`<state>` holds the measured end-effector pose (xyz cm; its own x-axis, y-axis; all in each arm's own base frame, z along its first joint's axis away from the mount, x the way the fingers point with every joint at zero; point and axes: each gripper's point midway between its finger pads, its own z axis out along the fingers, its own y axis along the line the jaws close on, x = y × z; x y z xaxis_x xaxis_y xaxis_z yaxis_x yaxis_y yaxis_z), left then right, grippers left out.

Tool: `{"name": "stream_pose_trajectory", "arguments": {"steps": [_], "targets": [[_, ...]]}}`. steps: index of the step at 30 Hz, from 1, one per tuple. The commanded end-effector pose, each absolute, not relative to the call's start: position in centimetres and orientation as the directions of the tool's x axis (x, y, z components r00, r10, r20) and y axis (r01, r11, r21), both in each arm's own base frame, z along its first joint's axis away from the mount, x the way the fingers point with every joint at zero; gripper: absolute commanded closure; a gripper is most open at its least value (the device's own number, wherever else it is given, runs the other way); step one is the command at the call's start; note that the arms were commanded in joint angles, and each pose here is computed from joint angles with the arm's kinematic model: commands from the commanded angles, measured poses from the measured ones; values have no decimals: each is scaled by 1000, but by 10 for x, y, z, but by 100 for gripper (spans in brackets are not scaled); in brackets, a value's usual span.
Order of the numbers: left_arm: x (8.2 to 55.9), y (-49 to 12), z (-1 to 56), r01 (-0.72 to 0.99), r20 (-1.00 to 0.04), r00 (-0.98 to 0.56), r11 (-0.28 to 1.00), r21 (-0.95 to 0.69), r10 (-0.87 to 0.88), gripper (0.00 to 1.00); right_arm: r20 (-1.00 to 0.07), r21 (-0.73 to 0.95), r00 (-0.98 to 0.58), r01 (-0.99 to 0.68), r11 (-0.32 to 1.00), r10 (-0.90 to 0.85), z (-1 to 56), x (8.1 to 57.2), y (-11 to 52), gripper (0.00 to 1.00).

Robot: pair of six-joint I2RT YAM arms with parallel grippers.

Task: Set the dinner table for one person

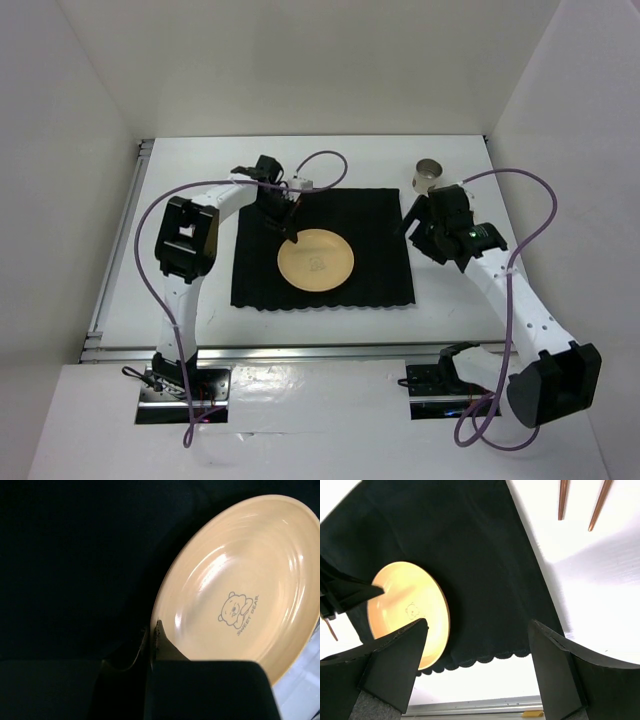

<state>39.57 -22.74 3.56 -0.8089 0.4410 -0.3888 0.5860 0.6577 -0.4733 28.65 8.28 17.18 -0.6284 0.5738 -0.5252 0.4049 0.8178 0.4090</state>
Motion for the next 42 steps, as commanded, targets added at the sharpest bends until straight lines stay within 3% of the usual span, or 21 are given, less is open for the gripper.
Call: {"name": "stream_pose_trajectory", "arguments": {"steps": [1,10,19,21,25,31,35,42], "targets": [[425,-238,48,667,-521,-726,644,-375,449,100,-545,405,-595,430,807,590,176,277,72,11],[445,-251,63,679,-644,-657,680,-278,393,100,-562,412,-561,447,794,608,182,268,65,11],[451,-242,60,672,-643,-645,707,-221,412,100,-552,314,-579,522,793,600,159,262,51,11],[453,-245,65,685,-655,-631,694,-219,416,80,-550,197,-604,577,793,577,137,257,37,11],[452,-243,73,671,-664,-633,709,-215,397,56,-552,56,-616,644,763,561,112,256,19,11],[451,-246,97,650,-672,-649,720,-244,358,47,-627,-12,-561,701,713,541,103,298,-37,10],[461,-238,123,581,-668,-676,784,-221,312,47,-587,30,-536,734,679,606,81,321,-81,11],[473,-193,186,489,-686,-666,866,-103,295,47,-601,96,-603,597,796,525,75,378,-73,15]]}}
